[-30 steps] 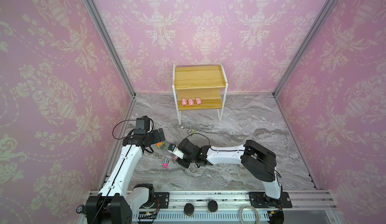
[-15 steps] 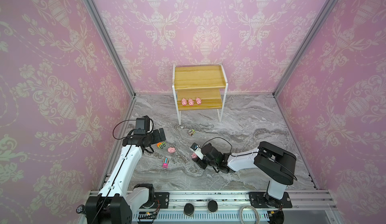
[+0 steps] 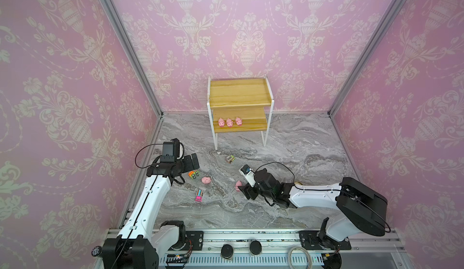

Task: Organize plastic toys on shelves
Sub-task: Move the plastic toy to the center of the table, then rotate the plastic toy at the center of the table.

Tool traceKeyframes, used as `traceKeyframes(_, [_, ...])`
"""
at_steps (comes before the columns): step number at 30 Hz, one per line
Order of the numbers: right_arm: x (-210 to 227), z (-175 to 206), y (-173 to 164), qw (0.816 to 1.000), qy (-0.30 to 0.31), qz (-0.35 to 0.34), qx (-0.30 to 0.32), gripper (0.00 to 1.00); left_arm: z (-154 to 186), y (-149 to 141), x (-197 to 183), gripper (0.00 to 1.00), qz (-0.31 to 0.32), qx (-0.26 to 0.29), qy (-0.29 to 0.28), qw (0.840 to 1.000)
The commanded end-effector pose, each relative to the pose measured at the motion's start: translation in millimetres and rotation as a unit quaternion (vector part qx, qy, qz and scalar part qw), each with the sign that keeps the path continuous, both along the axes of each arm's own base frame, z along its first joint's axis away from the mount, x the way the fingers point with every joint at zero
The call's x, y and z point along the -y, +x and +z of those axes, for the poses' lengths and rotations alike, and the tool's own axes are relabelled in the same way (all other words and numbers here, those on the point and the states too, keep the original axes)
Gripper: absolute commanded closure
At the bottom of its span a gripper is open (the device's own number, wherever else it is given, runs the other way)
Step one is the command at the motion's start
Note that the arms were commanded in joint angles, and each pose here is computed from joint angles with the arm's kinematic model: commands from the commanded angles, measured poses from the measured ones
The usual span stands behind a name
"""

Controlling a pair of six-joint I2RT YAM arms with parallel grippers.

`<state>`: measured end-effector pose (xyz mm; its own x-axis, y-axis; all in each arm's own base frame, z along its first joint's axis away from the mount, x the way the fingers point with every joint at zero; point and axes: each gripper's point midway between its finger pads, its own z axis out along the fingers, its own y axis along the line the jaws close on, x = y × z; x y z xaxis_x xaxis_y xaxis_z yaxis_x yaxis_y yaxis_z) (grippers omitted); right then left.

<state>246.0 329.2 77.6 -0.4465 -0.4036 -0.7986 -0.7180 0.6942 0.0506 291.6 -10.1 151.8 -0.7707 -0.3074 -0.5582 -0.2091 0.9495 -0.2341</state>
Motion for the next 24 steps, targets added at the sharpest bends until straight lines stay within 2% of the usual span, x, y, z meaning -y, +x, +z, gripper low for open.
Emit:
traceKeyframes(1, [-1, 2, 1, 0.997, -0.005, -0.052, -0.053, 0.28, 10, 1, 4, 0.01, -0.001, 0.014, -0.013, 1.0])
traceKeyframes(6, [-5, 1, -3, 0.985, -0.009, -0.136, -0.107, 0.31, 12, 1, 6, 0.01, -0.005, 0.018, -0.011, 1.0])
traceKeyframes(13, [-6, -12, -13, 0.955, -0.054, -0.25, -0.152, 0.35, 14, 0, 7, 0.01, -0.008, 0.021, -0.009, 1.0])
traceKeyframes(20, [-11, -30, -11, 0.941, -0.078, -0.285, -0.168, 0.42, 15, -1, 9, 0.01, -0.011, 0.024, -0.007, 1.0])
traceKeyframes(22, [-10, -39, -12, 0.939, -0.094, -0.285, -0.169, 0.44, 16, -1, 9, 0.01, -0.012, 0.025, -0.006, 1.0])
traceKeyframes(24, [-25, -32, -6, 0.943, -0.078, -0.277, -0.168, 0.47, 16, -1, 10, 0.01, -0.012, 0.026, -0.006, 1.0])
